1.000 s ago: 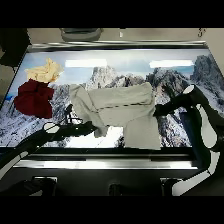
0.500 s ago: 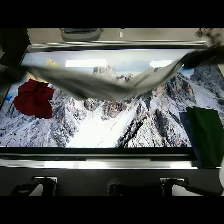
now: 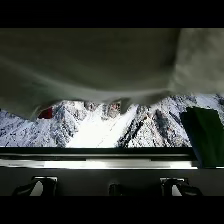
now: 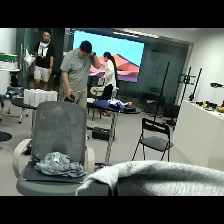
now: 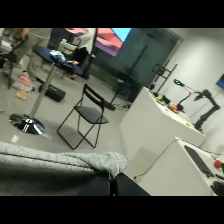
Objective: Fold the shirts.
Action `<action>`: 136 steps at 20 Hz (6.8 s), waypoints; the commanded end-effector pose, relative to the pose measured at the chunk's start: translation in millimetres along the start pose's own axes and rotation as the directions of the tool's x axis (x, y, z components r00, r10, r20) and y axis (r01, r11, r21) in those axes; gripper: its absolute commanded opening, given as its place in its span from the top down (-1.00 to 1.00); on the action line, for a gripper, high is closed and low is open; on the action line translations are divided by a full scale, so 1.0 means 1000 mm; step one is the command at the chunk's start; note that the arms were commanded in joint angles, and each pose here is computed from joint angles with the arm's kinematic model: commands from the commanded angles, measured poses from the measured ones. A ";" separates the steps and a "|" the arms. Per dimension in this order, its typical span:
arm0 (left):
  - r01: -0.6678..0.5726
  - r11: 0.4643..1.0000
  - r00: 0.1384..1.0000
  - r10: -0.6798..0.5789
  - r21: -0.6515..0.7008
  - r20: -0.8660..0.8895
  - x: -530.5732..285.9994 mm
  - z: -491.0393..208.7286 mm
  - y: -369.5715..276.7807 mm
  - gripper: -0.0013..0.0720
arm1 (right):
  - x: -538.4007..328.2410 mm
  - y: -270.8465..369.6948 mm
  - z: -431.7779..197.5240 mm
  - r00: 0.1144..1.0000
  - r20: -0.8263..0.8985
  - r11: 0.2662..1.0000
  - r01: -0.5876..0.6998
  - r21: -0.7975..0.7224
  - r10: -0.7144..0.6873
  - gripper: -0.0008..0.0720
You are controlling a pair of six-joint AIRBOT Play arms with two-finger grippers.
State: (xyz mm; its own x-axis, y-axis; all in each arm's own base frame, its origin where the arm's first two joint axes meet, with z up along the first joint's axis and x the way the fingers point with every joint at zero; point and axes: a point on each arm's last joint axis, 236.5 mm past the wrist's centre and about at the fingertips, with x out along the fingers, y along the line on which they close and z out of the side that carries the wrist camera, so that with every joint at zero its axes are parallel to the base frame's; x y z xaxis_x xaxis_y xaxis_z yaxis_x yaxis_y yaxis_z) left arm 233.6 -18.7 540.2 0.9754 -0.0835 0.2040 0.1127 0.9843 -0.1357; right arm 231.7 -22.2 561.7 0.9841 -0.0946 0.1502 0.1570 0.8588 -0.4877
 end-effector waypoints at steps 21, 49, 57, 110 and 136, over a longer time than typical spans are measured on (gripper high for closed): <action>-0.315 0.875 0.374 -0.243 -0.368 -0.895 0.188 -0.599 0.107 0.89 | 0.295 0.329 -0.501 0.451 -0.549 0.691 -0.251 0.678 0.703 0.87; -0.261 0.921 -0.224 -0.350 -0.290 -0.909 0.041 -0.574 0.135 -0.35 | 0.079 0.285 -0.518 -0.248 -0.701 0.633 -0.305 0.712 0.669 -0.66; -0.390 0.893 -0.267 -0.344 -0.226 -0.900 -0.115 -0.615 0.098 -0.35 | 0.011 0.272 -0.525 -0.276 -0.652 0.614 -0.221 0.758 0.706 -0.53; -0.332 0.874 0.080 -0.349 -0.355 -0.934 0.121 -0.636 0.129 0.90 | 0.212 0.367 -0.533 0.372 -0.475 0.538 -0.080 0.839 0.797 0.87; 0.133 0.921 0.185 -0.385 -0.365 -0.904 0.127 -0.479 -0.020 0.76 | 0.169 0.371 -0.501 0.209 -0.430 0.457 -0.106 0.883 0.878 0.87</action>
State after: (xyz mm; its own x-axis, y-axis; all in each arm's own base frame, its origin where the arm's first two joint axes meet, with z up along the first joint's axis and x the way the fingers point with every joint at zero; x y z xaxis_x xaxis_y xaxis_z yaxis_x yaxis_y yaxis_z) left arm 457.0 -85.5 108.6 0.3510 -0.5054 -0.7883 0.2345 0.8624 -0.4486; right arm 493.0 25.1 -62.7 0.3174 0.5248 -0.7899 -0.0498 0.8410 0.5388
